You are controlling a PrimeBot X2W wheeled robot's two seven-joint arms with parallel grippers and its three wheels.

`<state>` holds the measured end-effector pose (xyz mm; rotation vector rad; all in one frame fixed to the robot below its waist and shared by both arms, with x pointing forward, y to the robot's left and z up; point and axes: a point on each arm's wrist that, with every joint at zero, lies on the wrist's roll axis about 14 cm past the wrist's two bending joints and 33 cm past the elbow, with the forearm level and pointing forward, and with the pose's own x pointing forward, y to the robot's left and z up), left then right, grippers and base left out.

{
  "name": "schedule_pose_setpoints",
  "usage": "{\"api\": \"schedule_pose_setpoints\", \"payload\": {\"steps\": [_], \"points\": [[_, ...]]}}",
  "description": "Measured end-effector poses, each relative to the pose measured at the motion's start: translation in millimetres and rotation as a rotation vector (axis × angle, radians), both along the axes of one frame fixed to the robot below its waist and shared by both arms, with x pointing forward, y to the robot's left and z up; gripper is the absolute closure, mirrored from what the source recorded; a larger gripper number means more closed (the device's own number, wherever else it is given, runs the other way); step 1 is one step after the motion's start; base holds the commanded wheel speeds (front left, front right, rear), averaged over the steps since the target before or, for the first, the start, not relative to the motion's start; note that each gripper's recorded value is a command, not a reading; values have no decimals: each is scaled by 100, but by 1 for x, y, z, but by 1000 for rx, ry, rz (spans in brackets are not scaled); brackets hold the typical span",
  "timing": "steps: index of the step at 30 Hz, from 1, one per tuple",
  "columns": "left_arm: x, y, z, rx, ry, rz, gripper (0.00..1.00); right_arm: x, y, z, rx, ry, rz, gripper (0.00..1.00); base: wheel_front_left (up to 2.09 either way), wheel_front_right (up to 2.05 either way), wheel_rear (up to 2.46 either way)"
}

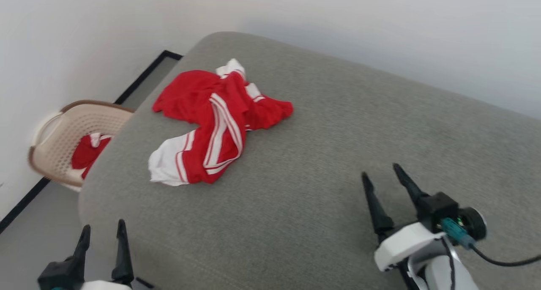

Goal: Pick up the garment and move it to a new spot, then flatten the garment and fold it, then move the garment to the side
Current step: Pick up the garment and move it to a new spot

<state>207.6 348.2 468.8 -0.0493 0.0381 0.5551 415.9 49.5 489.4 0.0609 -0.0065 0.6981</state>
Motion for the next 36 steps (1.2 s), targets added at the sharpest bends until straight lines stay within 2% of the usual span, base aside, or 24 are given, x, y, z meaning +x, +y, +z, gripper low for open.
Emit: {"api": "schedule_pose_setpoints", "payload": {"steps": [3, 6, 11, 19, 23, 29, 30, 36], "points": [[-15, 6, 0, -9, -8, 52, 0, -3, 21, 2, 7, -1, 58, 0, 0, 0, 0], [-17, 7, 0, -10, -6, 64, 0, -4, 26, -1, 6, 8, 71, 0, 0, 0, 0], [-1, -4, -1, -12, -4, 2, 0, -1, 17, -1, 17, 16, 43, 0, 0, 0, 0], [94, -13, 53, 153, -64, -281, 0, 18, -25, 1, 23, 0, -77, 0, 0, 0, 0], [148, -8, 58, 175, -31, -393, 0, 32, -58, -9, 26, 17, -170, 0, 0, 0, 0], [205, -17, -3, 19, 267, -569, 0, 48, -105, -28, 36, 56, -299, 0, 0, 0, 0], [212, -14, -8, 13, 312, -583, 0, 50, -114, -33, 35, 66, -323, 0, 0, 0, 0], [246, -22, -55, -201, 543, -627, 0, 53, -156, -57, 34, 122, -433, 0, 0, 0, 0]]}}
